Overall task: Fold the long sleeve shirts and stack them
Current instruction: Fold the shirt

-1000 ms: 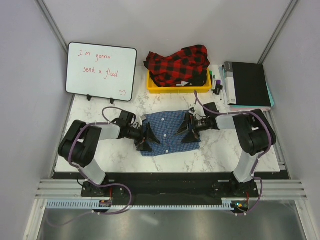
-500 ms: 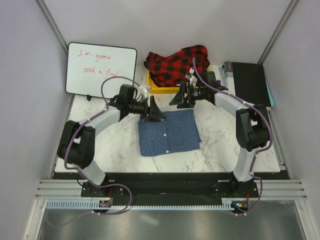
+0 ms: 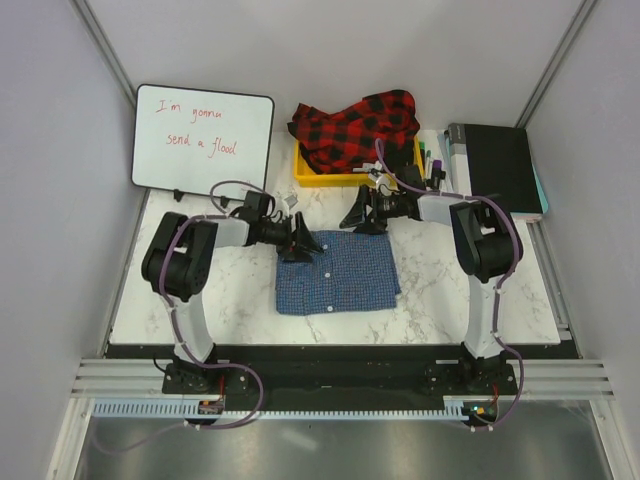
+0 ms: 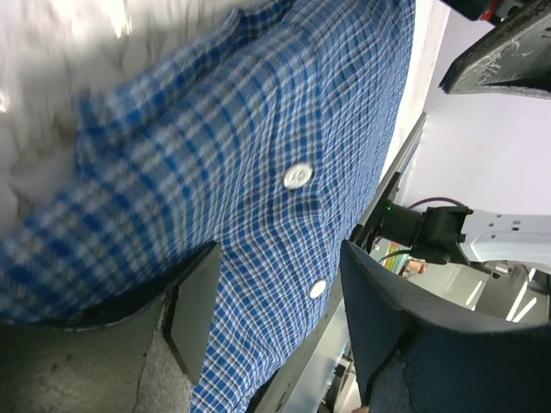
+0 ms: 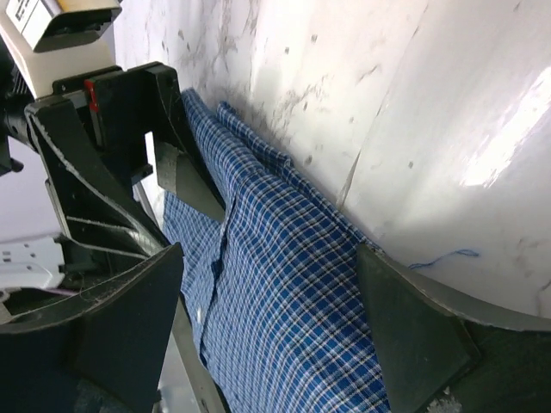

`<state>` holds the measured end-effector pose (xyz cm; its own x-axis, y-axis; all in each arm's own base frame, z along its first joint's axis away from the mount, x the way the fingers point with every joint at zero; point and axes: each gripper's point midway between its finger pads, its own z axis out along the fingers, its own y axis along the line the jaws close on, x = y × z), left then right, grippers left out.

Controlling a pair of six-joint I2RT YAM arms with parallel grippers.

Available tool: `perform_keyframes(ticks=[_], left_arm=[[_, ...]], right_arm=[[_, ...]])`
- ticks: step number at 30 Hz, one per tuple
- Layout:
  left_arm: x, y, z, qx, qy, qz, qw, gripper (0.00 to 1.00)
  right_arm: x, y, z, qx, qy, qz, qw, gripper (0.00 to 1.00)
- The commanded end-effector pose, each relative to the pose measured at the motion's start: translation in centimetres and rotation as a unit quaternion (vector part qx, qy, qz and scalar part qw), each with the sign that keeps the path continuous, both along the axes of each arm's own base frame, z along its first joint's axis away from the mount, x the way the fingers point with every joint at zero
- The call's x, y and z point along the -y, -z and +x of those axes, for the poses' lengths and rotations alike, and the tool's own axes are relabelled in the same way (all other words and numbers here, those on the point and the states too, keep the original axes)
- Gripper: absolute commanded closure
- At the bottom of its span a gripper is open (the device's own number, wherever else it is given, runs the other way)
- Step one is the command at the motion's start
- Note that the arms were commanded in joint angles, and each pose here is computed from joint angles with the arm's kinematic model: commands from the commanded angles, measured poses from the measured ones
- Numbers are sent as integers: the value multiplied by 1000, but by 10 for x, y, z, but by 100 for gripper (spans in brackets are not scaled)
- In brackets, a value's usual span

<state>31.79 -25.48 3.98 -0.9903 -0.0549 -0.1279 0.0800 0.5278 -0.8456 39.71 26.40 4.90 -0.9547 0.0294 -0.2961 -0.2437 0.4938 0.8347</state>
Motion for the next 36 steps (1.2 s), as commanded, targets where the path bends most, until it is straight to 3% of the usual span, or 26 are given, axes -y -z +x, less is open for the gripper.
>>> perform_keyframes(ticks=[1,3,6,10,15,20,23,29,32,35,36], left_arm=[[-9,7,-49,-45,6,13,999,35],[-1,-11,-71,-28,49,-12,998,36],[5,-59,-79,76,109,-44,990,36],[-3,-93,-55,241,165,-6,956,34],[-6,-110,-22,306,181,17,935,33],[-5,-108,-4,336,187,34,923,31],[-6,-103,1,334,185,39,923,30],[-12,-90,4,319,167,49,932,30],[-17,-84,14,309,149,53,938,30],[-14,-86,27,331,157,55,929,29],[-15,-85,27,335,168,56,925,27]], right_arm=[[23,32,-47,-21,-33,-56,998,11],[20,12,-61,6,-64,-47,997,13],[22,-23,-65,79,-113,-41,990,12],[35,-32,-48,156,-172,-102,967,12],[55,-11,-29,191,-216,-180,940,15],[63,13,-58,128,-291,-174,932,5],[59,26,-63,107,-307,-176,929,5],[34,36,-82,75,-341,-121,929,15],[28,45,-100,56,-372,-113,919,25],[26,52,-106,56,-390,-107,913,43],[25,50,-102,67,-391,-107,912,57]])
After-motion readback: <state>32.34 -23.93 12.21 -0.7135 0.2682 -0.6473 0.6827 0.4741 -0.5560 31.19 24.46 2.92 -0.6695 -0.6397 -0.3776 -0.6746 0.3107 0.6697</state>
